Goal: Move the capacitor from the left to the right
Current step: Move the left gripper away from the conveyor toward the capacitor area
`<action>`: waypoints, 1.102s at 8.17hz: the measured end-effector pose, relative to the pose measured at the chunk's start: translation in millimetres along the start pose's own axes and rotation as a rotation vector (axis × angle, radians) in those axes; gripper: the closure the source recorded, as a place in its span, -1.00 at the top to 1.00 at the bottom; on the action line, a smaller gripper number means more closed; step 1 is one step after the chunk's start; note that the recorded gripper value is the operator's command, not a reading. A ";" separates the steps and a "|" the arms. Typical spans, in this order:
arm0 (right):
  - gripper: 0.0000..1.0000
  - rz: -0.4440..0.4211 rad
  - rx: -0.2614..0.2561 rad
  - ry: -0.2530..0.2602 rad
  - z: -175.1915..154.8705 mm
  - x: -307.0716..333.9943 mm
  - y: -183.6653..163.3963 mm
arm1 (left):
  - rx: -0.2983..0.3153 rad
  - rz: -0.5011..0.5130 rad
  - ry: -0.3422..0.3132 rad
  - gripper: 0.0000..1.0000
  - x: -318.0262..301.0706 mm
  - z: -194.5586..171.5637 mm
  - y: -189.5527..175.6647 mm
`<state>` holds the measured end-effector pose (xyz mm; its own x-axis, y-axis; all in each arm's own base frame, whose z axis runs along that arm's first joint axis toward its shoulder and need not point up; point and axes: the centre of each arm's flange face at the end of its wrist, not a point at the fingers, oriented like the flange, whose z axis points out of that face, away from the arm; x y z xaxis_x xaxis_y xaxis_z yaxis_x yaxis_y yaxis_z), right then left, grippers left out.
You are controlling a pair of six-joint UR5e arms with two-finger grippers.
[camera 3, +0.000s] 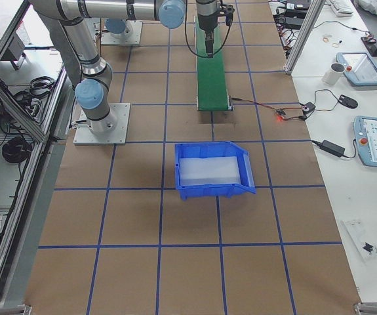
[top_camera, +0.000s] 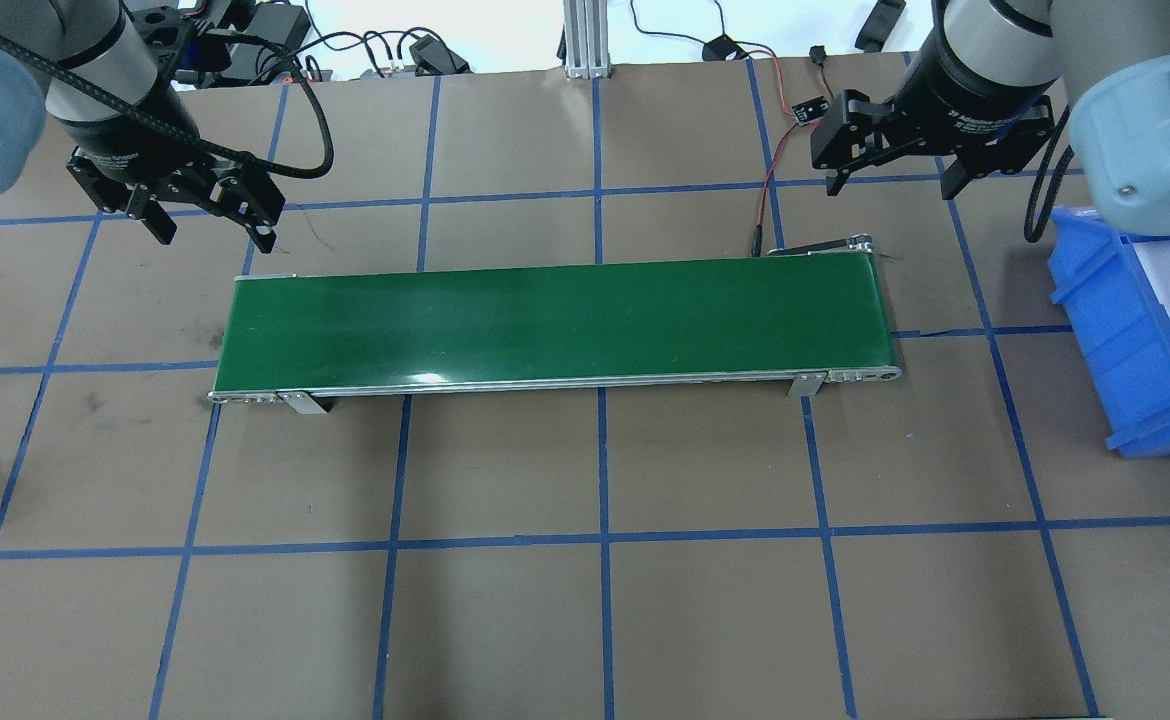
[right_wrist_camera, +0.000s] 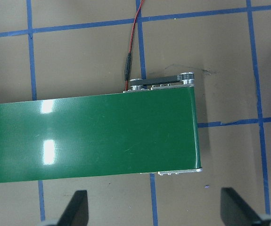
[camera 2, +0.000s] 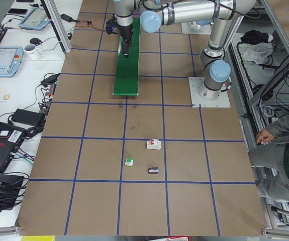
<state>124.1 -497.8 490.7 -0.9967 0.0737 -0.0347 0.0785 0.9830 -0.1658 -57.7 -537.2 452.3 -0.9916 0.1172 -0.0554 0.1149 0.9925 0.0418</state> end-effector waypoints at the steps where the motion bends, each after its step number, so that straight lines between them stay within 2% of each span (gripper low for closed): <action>1: 1.00 0.000 0.000 0.000 0.0 0.1 0.0 | 0.000 0.000 0.000 1.00 0.0 0.0 0.0; 5: 1.00 0.001 0.000 0.002 0.0 0.1 0.0 | -0.001 0.000 0.001 1.00 -0.7 1.2 -0.4; 7: 1.00 0.001 -0.001 0.037 -0.2 3.7 -0.1 | 0.000 -0.002 -0.002 1.00 -1.4 0.6 -0.4; 9: 1.00 0.001 -0.002 0.053 0.2 5.4 0.1 | -0.012 -0.035 -0.040 1.00 -19.6 1.4 1.1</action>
<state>118.7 -497.3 490.3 -0.9964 0.0834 0.0179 0.0793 0.9833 -0.1638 -38.1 -538.4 452.0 -0.9918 0.0844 -0.0965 0.0797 0.9955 0.0515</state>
